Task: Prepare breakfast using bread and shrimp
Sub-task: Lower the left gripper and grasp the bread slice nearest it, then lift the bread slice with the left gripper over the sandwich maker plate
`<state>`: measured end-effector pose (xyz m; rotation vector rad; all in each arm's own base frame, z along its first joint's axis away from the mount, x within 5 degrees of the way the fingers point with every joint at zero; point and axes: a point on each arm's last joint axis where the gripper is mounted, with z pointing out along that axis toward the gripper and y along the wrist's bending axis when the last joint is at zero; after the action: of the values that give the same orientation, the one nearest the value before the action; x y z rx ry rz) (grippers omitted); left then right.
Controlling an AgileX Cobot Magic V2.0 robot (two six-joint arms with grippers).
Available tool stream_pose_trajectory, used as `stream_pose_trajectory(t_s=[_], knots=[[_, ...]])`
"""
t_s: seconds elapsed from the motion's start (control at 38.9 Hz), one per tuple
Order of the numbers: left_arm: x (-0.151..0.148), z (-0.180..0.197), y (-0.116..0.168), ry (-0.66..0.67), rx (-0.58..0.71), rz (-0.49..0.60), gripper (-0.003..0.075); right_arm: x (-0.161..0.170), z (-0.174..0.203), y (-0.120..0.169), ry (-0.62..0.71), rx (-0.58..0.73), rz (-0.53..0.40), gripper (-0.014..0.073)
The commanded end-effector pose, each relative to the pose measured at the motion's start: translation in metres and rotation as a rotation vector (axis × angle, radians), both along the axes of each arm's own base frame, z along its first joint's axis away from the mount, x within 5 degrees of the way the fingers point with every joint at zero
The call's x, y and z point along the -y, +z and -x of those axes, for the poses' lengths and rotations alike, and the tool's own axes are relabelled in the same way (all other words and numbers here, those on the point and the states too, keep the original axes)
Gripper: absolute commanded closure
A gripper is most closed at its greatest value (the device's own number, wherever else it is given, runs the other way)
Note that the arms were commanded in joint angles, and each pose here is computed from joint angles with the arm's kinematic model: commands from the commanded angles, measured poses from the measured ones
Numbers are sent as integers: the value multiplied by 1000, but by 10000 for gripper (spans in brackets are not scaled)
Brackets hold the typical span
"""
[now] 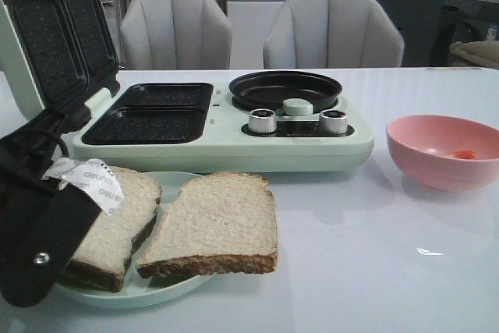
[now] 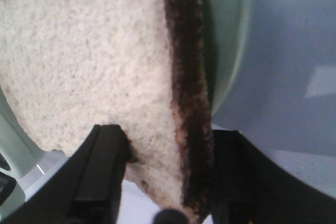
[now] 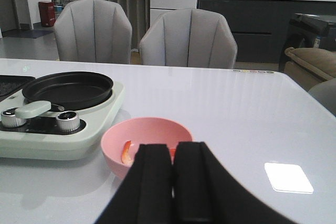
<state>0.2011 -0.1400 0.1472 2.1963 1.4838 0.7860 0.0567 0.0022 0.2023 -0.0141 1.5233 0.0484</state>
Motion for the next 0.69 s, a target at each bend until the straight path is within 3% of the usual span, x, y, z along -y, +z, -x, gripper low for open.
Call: stream_pose_trajectory(t_s=[0.0, 0.13, 0.46, 0.67], knots=[[1, -5, 9, 15, 38, 13, 520, 0, 2, 10, -3, 101, 8, 442], [-2, -4, 14, 48, 56, 6, 611, 0, 2, 10, -3, 101, 8, 442], [-2, 16, 64, 73, 180, 165, 609, 0, 2, 10, -3, 101, 8, 442], [-3, 15, 119, 115, 330, 297, 609, 0, 2, 10, -3, 101, 8, 442]])
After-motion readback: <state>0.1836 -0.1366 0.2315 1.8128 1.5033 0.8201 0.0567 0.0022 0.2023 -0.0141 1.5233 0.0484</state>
